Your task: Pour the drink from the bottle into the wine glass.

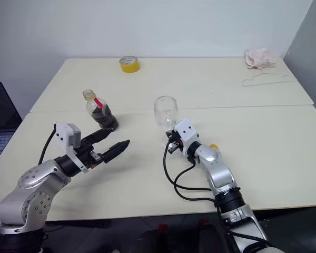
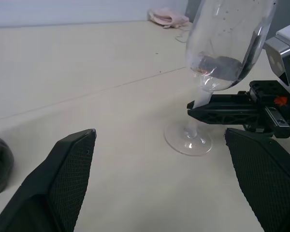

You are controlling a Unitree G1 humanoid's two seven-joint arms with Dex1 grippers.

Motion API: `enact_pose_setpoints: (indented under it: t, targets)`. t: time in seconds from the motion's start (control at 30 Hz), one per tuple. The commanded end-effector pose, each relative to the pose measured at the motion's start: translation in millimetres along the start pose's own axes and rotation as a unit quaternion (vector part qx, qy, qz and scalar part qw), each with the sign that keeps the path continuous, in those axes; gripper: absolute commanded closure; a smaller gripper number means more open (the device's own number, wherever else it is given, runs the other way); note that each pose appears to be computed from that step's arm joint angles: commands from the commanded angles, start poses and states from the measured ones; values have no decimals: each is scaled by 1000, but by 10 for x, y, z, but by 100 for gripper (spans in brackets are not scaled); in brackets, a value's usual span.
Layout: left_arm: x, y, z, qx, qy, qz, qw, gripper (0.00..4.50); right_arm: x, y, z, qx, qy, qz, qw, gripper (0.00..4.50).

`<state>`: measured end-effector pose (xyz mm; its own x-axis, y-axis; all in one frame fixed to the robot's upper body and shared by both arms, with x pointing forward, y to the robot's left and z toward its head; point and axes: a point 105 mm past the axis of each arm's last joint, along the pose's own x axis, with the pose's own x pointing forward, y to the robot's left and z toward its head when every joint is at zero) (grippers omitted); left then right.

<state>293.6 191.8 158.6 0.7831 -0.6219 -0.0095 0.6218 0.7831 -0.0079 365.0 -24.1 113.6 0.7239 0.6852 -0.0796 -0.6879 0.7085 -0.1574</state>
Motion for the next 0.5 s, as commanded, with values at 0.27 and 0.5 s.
enact_pose_setpoints:
  t: [0.27,0.5]
  targets:
    - [80,26,92,17,-19,1,1000,0,-7,-34,-198,23,52,3,998,435]
    - [74,47,86,23,-17,4,1000,0,-37,-7,-249,35,68,21,997,361]
